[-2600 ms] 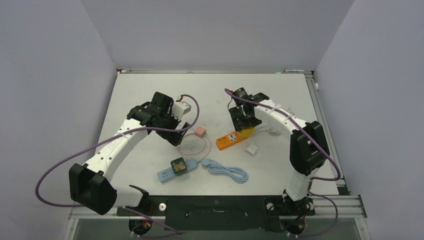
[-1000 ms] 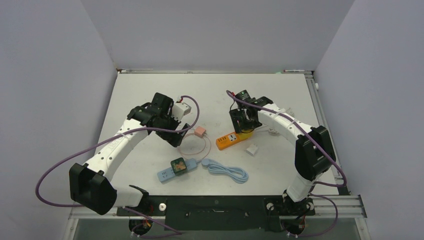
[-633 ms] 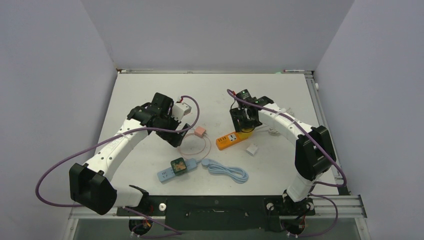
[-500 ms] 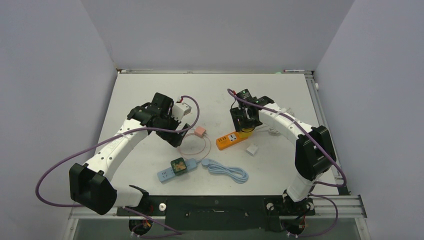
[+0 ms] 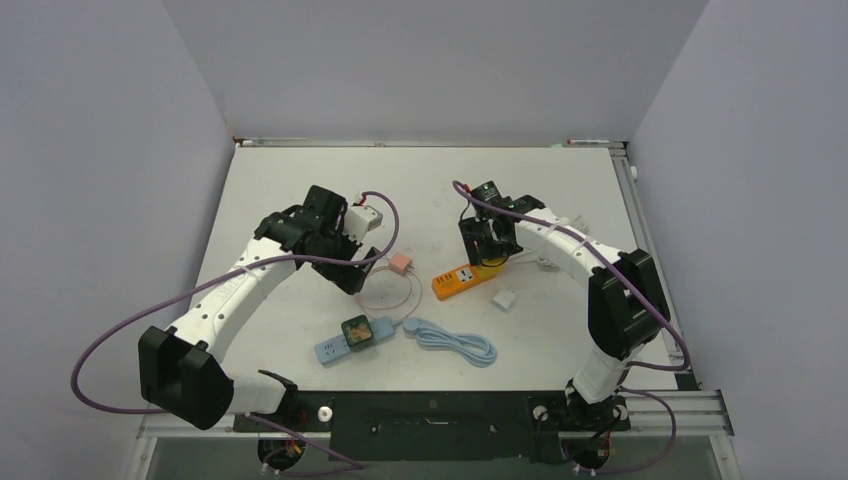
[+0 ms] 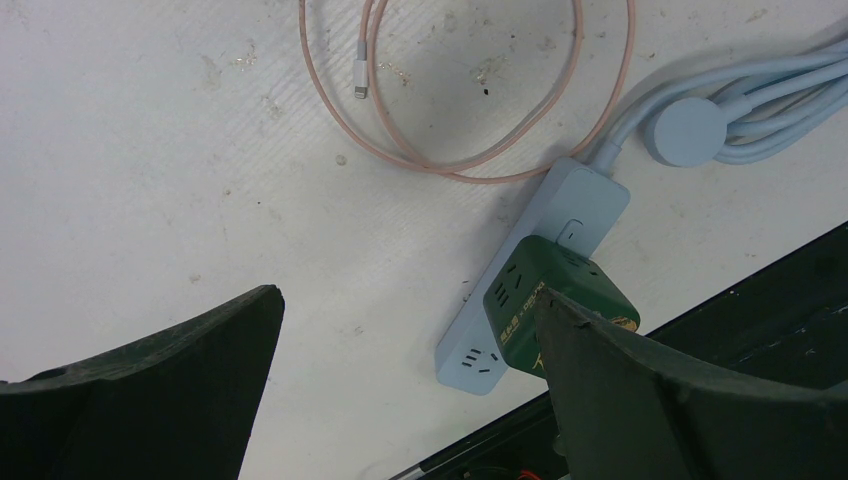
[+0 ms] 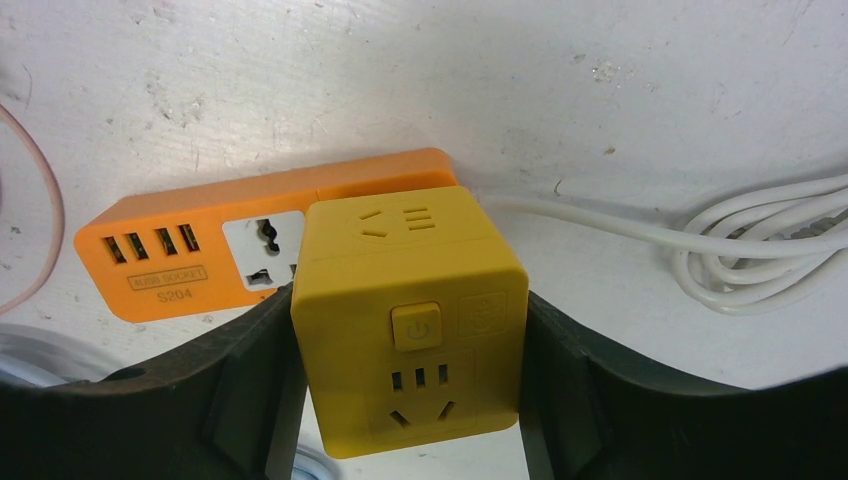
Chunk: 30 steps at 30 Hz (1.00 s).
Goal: Insert the plug
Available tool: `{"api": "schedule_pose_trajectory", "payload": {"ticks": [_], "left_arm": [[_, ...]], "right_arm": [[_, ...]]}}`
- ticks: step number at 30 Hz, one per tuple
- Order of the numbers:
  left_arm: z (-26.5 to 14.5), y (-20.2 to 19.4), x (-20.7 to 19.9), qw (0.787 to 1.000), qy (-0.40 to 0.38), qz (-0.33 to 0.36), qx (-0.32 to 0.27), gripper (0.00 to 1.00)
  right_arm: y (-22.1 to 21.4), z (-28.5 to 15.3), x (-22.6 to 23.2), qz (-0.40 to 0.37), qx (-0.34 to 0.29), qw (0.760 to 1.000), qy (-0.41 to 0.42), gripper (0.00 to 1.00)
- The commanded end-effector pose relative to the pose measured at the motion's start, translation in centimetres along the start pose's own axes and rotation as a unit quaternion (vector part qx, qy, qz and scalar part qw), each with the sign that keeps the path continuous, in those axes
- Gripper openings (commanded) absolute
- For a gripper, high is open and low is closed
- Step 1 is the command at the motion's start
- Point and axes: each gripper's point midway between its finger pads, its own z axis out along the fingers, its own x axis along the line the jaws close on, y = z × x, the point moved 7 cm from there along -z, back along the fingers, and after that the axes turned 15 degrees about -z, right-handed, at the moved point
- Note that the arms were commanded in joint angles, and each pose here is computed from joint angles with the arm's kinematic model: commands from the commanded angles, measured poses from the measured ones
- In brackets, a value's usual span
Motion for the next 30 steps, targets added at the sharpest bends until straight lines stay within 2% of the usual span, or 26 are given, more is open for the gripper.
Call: {"api": "schedule_pose_trajectory", "payload": {"ticks": [1, 22, 30], "left_arm": [[-0.89, 0.45, -0.07, 1.000, -0.006, 0.000, -0.017, 0.94], [-1.02, 0.47, -0.13, 1.000, -0.008, 0.000, -0.020, 0.94], [-1.03, 0.59, -0.18, 1.000, -0.010, 0.001, -0.020, 0.94]], "right_arm": [[0.13, 0.37, -0.61, -0.001, -0.004, 1.000, -0.020, 0.05], [0.77, 0.28, -1.25, 0.005, -0.012, 0.998, -0.057, 0.05], [-0.21, 0.96, -0.33, 0.012, -0.003, 0.998, -0.059, 0.05]]}}
